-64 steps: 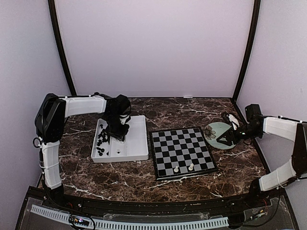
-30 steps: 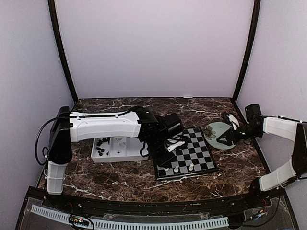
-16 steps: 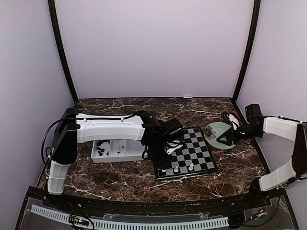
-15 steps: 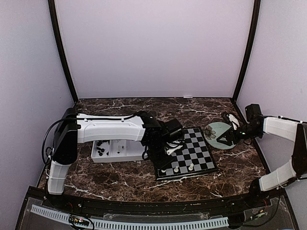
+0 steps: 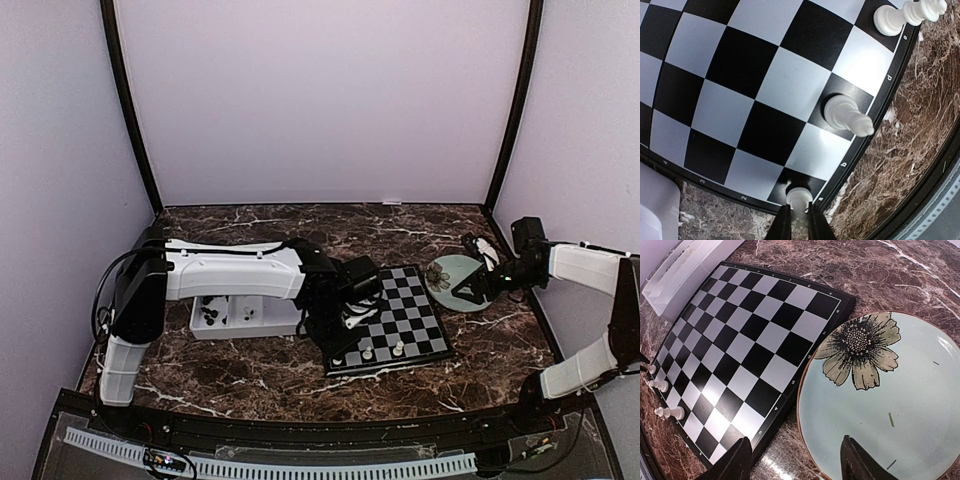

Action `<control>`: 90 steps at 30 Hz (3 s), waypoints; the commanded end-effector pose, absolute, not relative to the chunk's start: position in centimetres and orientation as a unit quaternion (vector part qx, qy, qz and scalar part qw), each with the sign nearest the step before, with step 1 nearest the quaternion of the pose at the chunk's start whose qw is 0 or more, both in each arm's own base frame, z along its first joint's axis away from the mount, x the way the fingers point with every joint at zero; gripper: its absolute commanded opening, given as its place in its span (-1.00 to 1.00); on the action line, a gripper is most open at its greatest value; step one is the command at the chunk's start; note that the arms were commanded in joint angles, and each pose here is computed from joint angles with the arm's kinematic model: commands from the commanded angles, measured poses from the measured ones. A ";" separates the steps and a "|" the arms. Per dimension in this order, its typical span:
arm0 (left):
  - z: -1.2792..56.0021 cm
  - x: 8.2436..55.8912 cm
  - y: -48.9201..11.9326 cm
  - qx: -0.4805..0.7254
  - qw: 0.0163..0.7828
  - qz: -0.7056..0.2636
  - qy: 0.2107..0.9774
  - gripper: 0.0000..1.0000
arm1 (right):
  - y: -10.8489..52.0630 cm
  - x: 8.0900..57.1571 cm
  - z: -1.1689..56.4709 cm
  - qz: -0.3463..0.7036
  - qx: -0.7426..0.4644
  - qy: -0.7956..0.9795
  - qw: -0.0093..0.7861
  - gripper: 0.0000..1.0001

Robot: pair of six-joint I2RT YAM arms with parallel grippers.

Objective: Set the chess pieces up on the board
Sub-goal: Place the rook at a1, then adjust the chess pile in the storage box.

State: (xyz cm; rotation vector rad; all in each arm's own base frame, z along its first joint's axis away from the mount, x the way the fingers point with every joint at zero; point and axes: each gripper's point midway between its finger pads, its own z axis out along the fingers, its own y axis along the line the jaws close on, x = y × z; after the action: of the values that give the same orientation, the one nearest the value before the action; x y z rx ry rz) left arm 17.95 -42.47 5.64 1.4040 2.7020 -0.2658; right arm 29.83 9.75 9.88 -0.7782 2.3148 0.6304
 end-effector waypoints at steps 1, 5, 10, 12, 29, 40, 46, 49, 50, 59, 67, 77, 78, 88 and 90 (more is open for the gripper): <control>5.1 17.6 -41.8 0.457 0.033 -0.075 0.886 -0.71 | 9.7 29.9 9.9 0.235 -0.296 0.873 0.307 0.25; 5.2 17.7 -41.7 0.455 0.033 -0.073 0.887 -0.57 | 9.7 30.0 10.0 0.236 -0.297 0.873 0.308 0.25; 5.9 17.7 -41.9 0.456 0.034 -0.074 0.886 -0.45 | 9.7 29.9 10.0 0.237 -0.297 0.873 0.307 0.25; 7.1 17.8 -42.1 0.462 0.039 -0.078 0.883 -0.40 | 9.7 29.9 10.0 0.237 -0.297 0.873 0.307 0.25; 19.0 35.7 -27.1 0.177 0.208 -0.037 0.961 -0.27 | 9.7 29.9 9.8 0.239 -0.297 0.873 0.304 0.25; 11.9 40.5 -19.9 0.114 0.156 0.037 0.981 -0.46 | 9.6 30.0 9.5 0.233 -0.296 0.876 0.301 0.25; 9.9 41.3 -19.6 0.072 0.143 0.027 0.987 -0.40 | 9.5 30.0 9.5 0.232 -0.296 0.876 0.302 0.25; 9.2 41.5 -19.0 0.046 0.138 0.037 0.989 -0.35 | 9.5 29.9 9.5 0.233 -0.296 0.876 0.301 0.25; 8.8 41.5 -18.7 0.033 0.134 0.039 0.990 -0.34 | 9.6 29.9 9.5 0.234 -0.297 0.876 0.300 0.25; 6.4 41.7 -17.6 -0.012 0.113 0.032 0.993 -0.37 | 9.7 29.9 9.7 0.236 -0.299 0.874 0.302 0.25; 4.7 41.7 -17.6 -0.021 0.101 0.024 0.994 -0.43 | 9.7 29.8 9.5 0.239 -0.299 0.874 0.299 0.25; 3.6 42.4 -17.7 -0.021 0.103 0.024 0.994 -0.52 | 9.7 29.8 9.6 0.238 -0.300 0.874 0.300 0.25; 3.8 42.5 -18.0 -0.019 0.104 0.016 0.994 -0.52 | 9.7 29.8 9.6 0.238 -0.300 0.874 0.300 0.25; 7.6 42.7 -19.5 -0.002 0.143 0.039 0.989 -0.52 | 9.7 29.8 9.5 0.240 -0.299 0.874 0.298 0.25; 7.5 42.6 -19.6 0.000 0.144 0.044 0.989 -0.52 | 9.7 29.8 9.6 0.239 -0.299 0.874 0.299 0.25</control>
State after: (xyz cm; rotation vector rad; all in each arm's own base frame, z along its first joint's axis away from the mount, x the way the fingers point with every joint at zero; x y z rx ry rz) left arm 42.87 -19.35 6.38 0.0001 2.8669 0.0932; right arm 29.66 9.70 9.48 -0.7874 2.3279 0.6315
